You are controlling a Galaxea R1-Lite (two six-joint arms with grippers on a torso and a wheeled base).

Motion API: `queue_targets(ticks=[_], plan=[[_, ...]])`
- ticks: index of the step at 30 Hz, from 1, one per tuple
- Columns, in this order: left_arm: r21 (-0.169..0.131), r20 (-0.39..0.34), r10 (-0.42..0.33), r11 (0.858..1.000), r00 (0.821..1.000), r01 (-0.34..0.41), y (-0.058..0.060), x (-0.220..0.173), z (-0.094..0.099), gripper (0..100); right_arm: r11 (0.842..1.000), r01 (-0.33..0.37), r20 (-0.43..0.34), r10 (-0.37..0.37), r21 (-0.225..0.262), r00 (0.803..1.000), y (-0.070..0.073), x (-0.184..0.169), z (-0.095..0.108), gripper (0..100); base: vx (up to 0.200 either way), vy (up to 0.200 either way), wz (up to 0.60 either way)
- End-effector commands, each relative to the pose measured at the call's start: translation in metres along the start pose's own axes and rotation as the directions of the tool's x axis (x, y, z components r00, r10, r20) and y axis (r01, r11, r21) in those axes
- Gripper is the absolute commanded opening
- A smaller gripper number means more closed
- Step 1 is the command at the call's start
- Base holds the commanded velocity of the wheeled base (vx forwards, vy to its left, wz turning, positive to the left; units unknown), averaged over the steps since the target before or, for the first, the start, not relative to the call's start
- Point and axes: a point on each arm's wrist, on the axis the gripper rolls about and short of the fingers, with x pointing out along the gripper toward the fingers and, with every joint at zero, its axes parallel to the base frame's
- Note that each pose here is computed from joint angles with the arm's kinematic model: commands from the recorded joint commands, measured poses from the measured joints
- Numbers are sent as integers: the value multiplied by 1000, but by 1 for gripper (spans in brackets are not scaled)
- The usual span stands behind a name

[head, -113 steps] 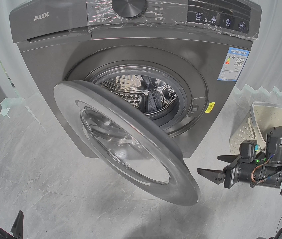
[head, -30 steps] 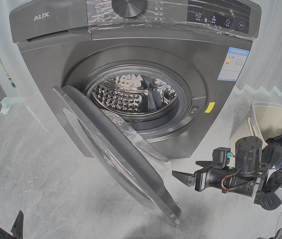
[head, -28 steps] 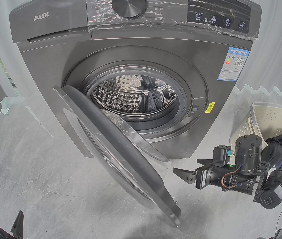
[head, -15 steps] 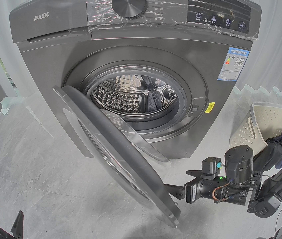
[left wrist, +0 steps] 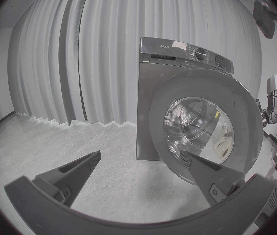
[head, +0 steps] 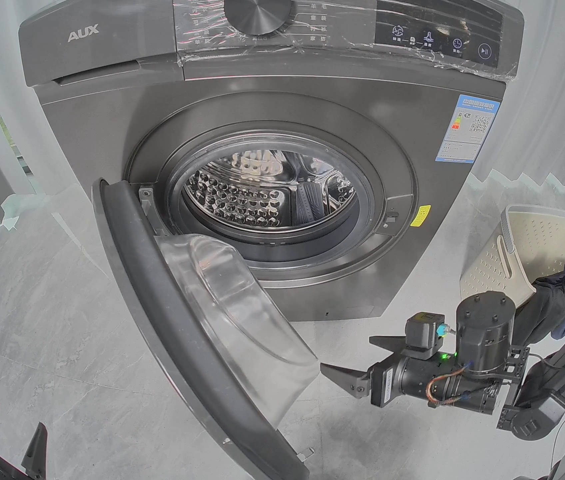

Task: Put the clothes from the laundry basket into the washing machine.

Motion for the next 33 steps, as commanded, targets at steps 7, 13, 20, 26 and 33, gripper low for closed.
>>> queue_targets(ticks=[7,13,20,26,33], plan=[[-1,2,0,1000,1000,0,0,0,-4,100,993,109,74,-112,44,991,-33,10,20,100,0,0,0],[-1,2,0,1000,1000,0,0,0,-4,100,988,147,79,-151,56,985,-48,32,23,100,0,0,0],[-1,2,0,1000,1000,0,0,0,-4,100,989,137,68,-140,51,988,-50,62,19,100,0,0,0],[-1,2,0,1000,1000,0,0,0,-4,100,992,118,57,-120,41,991,-43,67,16,100,0,0,0],[-1,3,0,1000,1000,0,0,0,-4,100,997,71,35,-72,24,997,-25,67,9,100,0,0,0]])
